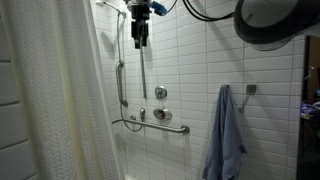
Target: Open the shower curtain
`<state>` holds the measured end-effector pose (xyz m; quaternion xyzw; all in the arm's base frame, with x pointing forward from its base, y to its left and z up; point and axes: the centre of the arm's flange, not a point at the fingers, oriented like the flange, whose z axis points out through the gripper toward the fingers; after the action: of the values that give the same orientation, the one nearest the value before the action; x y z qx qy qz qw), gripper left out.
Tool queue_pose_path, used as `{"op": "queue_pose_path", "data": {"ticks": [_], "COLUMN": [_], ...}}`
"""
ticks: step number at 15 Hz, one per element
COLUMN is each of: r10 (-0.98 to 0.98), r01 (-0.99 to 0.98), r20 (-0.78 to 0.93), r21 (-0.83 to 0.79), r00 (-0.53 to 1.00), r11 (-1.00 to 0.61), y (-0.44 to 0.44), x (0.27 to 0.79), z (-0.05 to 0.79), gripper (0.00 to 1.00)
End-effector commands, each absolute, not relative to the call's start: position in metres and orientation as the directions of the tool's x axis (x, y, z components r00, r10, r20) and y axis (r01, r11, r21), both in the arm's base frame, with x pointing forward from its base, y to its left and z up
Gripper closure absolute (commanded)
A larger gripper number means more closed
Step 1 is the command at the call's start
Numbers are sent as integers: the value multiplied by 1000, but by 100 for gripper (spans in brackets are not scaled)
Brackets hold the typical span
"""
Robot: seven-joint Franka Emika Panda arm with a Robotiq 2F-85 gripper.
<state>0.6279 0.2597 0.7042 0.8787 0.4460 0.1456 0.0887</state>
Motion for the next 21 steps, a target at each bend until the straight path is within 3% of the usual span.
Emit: {"op": "queue_pose_path", "data": {"ticks": [1, 21], "r10": [729, 442], "r01": [674, 414], "r20": [192, 189], "r21": [283, 170], "r00": [657, 877], "r11": [-682, -894], "y": [234, 224], "x": [587, 574], "z": [692, 703], "gripper": [0, 0]}}
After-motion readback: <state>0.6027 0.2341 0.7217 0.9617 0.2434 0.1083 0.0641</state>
